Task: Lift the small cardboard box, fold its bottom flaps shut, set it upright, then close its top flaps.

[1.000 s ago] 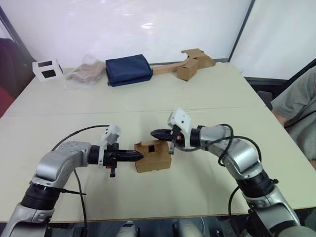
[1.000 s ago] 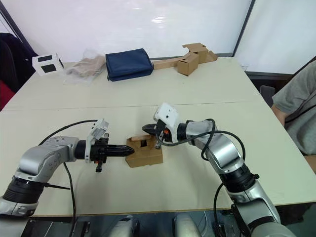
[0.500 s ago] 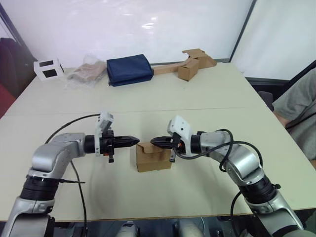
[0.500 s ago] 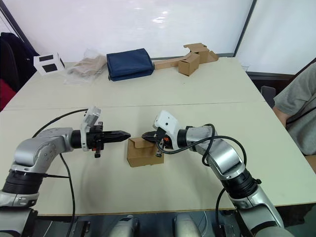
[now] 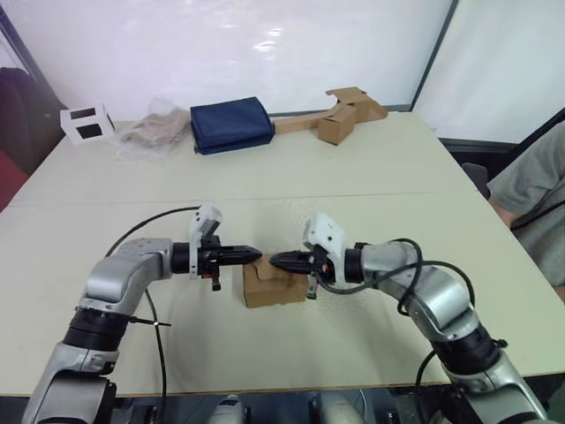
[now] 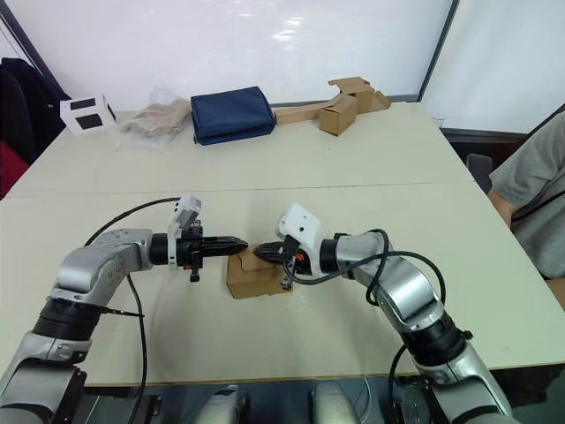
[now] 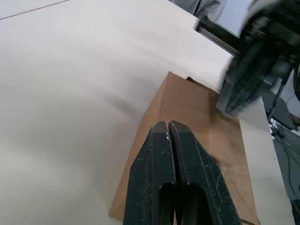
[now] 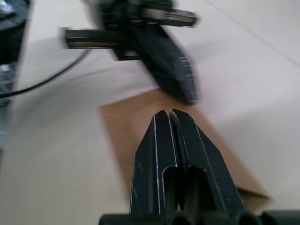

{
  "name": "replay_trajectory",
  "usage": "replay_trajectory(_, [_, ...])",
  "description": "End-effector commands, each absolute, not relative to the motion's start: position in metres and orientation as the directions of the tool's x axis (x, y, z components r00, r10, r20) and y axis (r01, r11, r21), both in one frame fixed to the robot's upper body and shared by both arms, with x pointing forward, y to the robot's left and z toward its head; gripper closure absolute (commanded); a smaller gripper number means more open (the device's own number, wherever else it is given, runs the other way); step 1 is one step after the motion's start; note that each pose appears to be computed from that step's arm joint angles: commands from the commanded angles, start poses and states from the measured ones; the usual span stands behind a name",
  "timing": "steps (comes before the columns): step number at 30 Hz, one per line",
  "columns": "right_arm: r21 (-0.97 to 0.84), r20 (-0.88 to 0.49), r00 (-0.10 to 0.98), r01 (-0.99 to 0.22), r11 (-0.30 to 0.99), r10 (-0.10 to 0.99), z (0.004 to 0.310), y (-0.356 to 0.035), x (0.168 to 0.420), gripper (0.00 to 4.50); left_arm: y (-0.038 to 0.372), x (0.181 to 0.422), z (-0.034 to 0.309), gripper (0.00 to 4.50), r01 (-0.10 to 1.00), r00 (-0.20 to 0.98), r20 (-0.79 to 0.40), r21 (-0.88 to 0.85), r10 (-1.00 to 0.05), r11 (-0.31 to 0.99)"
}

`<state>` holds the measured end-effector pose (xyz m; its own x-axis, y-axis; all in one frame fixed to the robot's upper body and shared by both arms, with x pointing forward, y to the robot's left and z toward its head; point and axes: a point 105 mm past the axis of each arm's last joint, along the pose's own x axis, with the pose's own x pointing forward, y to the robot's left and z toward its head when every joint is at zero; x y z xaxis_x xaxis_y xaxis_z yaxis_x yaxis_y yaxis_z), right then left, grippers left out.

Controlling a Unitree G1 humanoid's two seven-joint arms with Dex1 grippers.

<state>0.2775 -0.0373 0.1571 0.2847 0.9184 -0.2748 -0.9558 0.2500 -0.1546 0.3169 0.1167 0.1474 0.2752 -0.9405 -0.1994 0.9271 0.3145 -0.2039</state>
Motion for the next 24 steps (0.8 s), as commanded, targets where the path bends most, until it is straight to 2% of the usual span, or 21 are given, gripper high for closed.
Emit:
replay_trajectory(1, [-0.189, -0.27, 0.266, -0.957, 0.221, 0.925, 0.162, -0.037, 0.27, 4.5, 0.112, 0.317, 0.16, 4.45, 0.94, 0.265, -0.18, -0.172, -0.947, 0.296])
replay_trajectory(15, [-0.208, -0.327, 0.287, -0.951, 0.227, 0.9, 0.146, -0.036, 0.278, 4.5, 0.113, 0.313, 0.158, 4.45, 0.939, 0.257, -0.177, -0.188, -0.95, 0.289])
replay_trajectory(24, [-0.238, -0.324, 0.349, -0.93, 0.281, 0.879, 0.144, -0.039, 0.291, 4.5, 0.11, 0.31, 0.156, 4.45, 0.942, 0.243, -0.17, -0.194, -0.955, 0.275])
